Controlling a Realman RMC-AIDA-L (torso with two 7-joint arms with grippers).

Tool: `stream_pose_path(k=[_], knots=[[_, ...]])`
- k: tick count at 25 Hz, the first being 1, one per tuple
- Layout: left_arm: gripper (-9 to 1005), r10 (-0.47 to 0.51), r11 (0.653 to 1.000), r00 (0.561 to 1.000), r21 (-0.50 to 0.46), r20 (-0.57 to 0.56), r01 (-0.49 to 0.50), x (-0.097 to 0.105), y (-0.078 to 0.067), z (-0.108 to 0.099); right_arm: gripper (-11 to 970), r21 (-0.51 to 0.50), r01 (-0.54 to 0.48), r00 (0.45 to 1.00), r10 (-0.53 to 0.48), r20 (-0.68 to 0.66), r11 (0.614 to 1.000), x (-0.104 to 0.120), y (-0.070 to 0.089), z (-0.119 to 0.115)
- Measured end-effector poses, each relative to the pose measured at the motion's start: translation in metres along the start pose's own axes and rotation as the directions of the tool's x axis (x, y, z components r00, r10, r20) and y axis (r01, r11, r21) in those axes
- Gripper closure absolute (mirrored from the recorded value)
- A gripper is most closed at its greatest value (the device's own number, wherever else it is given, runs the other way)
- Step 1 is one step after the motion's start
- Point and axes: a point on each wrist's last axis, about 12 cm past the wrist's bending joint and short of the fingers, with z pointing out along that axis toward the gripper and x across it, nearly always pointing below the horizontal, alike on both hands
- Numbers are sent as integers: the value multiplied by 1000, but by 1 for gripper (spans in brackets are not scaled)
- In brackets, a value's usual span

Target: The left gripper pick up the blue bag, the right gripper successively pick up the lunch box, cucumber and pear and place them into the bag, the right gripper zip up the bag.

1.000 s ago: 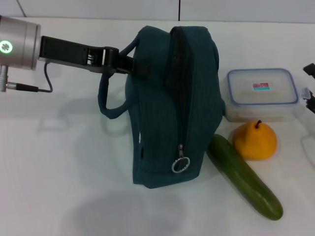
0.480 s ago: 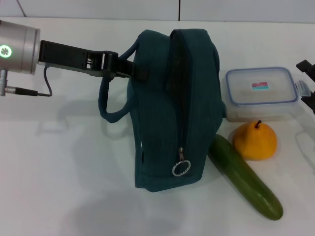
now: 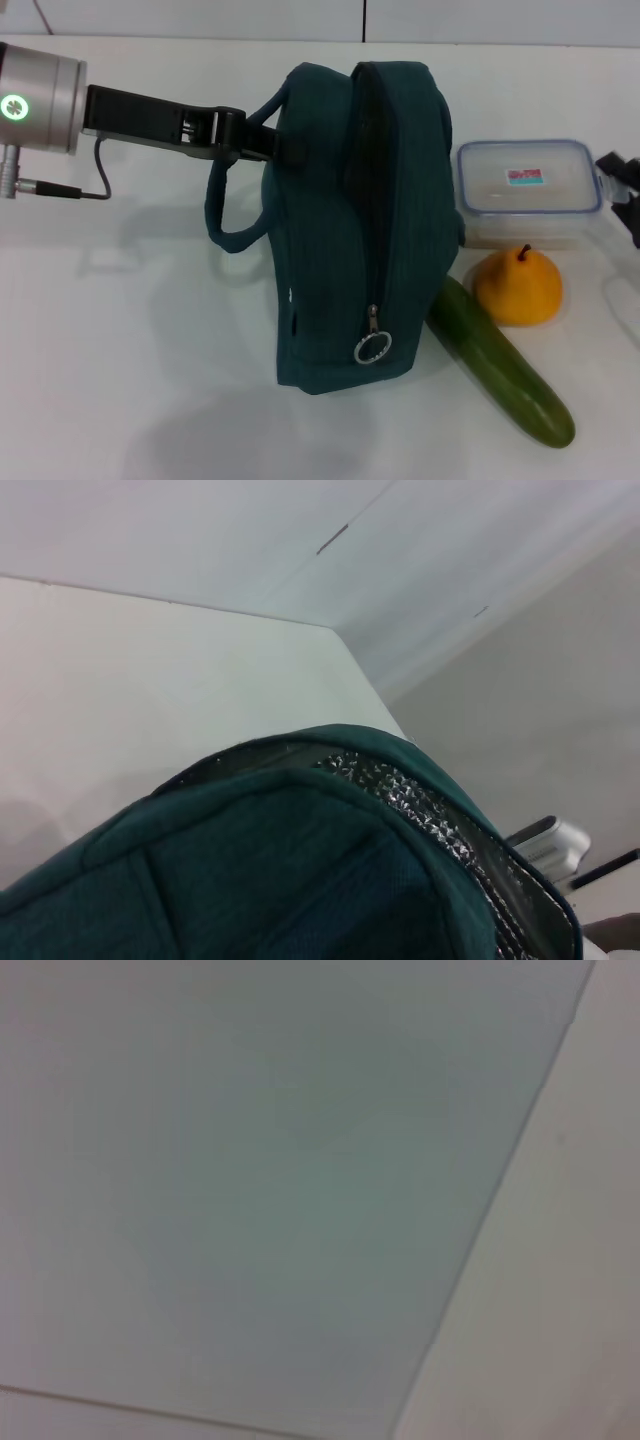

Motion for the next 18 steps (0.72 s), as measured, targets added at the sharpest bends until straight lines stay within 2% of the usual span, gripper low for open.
stream_pose_path(k=[1,4,9,14,18], knots=[[944,-1,1000,1000,2,0,1,0,0,0,421,7,4,1000,-4,-9,1000,1,-1,1],[944,-2,1000,1000,4,-1,2,0,0,0,660,12,11,1000,-10,-21,1000,2,-1,1],[944,-8,1000,1000,5,1,8,2,0,-1,857,-9,8,1000,-8,-22,1000,2,2,1],[943,-13,1000,1000,11,9,13,3,0,-2,858,-36,-1,1000,1,-11,999,1,5,1],[943,-14,1000,1000,12,10,14,4,0,-2,861,-45,-68,998,68,-2,997,0,6,1]])
